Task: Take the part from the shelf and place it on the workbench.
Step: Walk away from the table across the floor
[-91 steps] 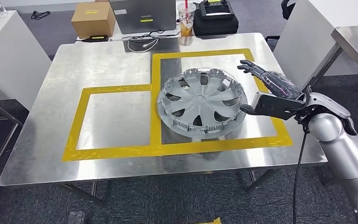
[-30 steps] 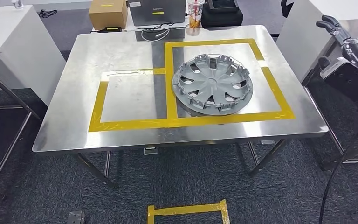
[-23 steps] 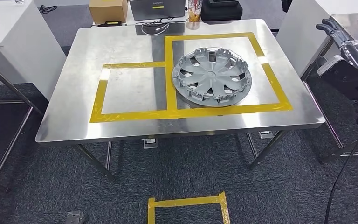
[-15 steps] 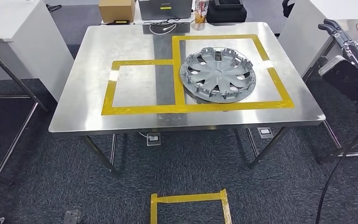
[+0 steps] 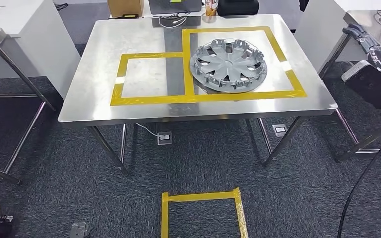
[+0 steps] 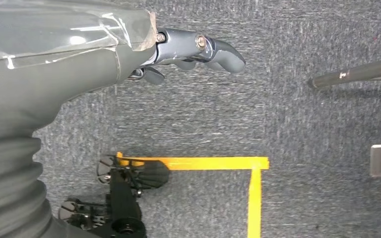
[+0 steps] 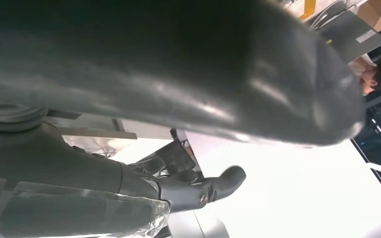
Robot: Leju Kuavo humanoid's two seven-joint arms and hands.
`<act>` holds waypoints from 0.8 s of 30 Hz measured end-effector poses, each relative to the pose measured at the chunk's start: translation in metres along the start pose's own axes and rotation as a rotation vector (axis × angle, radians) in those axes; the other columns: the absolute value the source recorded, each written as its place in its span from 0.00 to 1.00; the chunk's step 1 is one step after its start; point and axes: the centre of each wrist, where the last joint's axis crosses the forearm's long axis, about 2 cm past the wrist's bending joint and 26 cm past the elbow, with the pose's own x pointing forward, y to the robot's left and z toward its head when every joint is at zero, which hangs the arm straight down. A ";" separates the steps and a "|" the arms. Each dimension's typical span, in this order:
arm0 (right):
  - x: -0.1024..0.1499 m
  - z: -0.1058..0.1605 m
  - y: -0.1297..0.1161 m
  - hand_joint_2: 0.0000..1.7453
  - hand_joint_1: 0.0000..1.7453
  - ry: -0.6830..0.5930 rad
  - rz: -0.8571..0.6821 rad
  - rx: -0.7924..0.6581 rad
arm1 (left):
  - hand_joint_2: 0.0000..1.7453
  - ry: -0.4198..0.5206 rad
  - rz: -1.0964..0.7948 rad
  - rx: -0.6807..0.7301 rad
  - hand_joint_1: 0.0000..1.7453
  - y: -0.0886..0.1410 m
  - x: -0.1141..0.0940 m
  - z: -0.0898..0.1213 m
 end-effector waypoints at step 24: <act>-0.010 0.011 0.006 0.00 0.00 -0.005 -0.017 0.013 | 1.00 0.000 -0.018 -0.021 0.00 0.002 -0.004 0.001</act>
